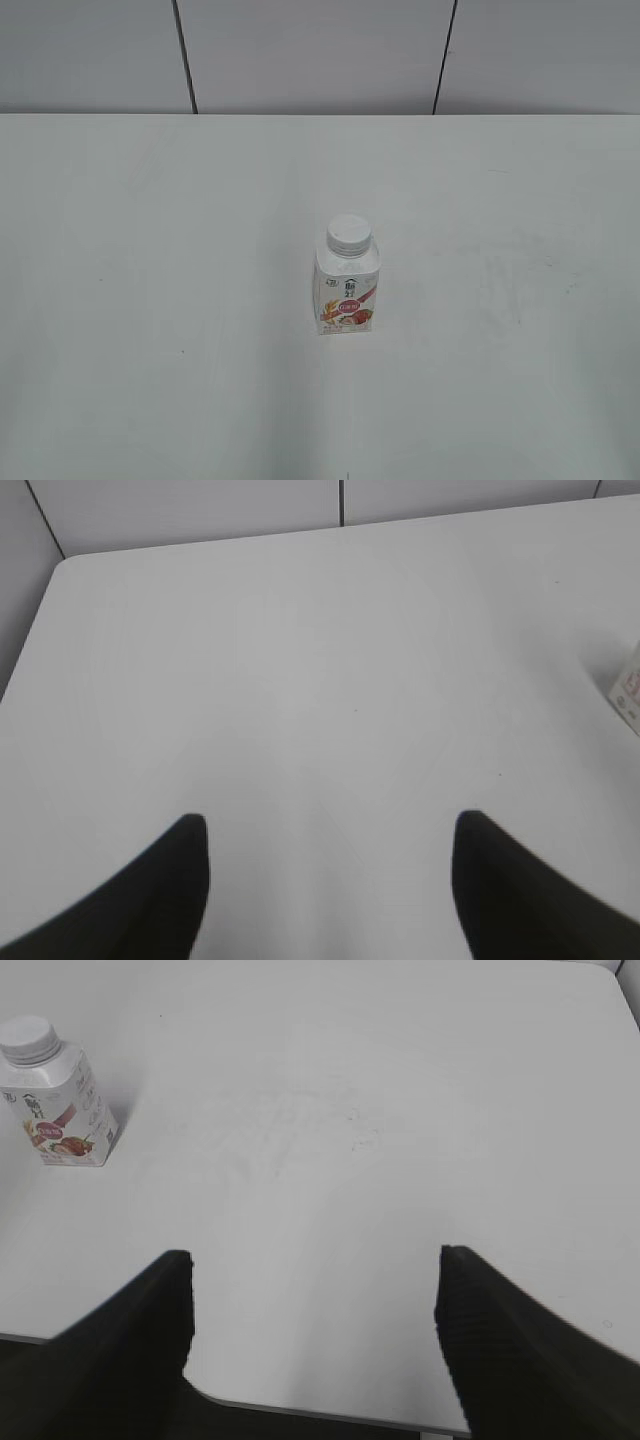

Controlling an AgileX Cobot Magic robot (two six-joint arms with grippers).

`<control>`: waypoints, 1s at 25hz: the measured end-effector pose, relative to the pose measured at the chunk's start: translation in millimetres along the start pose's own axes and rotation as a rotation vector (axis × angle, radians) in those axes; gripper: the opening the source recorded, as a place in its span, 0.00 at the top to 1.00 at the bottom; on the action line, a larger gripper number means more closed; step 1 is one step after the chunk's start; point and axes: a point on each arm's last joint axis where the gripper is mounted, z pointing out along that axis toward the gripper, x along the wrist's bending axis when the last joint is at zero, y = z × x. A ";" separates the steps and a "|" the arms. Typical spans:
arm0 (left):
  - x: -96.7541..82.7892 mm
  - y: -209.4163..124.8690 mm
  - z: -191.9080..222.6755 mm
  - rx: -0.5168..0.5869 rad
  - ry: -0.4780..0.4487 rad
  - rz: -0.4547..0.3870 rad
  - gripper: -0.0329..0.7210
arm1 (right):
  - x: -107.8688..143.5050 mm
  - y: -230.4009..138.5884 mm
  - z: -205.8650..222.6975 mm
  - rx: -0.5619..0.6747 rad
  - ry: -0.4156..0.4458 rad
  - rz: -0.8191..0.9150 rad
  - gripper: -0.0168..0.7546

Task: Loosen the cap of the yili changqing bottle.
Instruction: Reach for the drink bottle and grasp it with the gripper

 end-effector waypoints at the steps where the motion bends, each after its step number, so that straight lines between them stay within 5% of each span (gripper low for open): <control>1: 0.0 0.0 0.0 0.000 0.000 0.000 0.33 | 0.0 0.0 0.0 0.000 0.000 0.000 0.21; 8: 1.1 1.9 -0.3 -0.020 0.012 0.006 0.33 | 0.0 0.0 0.0 0.000 0.000 0.000 0.21; 18: 5.9 48.6 -4.1 -0.490 0.065 0.017 0.33 | 0.0 0.0 0.0 0.000 0.000 0.000 0.21; 25: 7.2 66.6 32.5 -0.526 0.063 0.018 0.33 | 0.0 0.0 0.0 0.000 0.000 0.000 0.21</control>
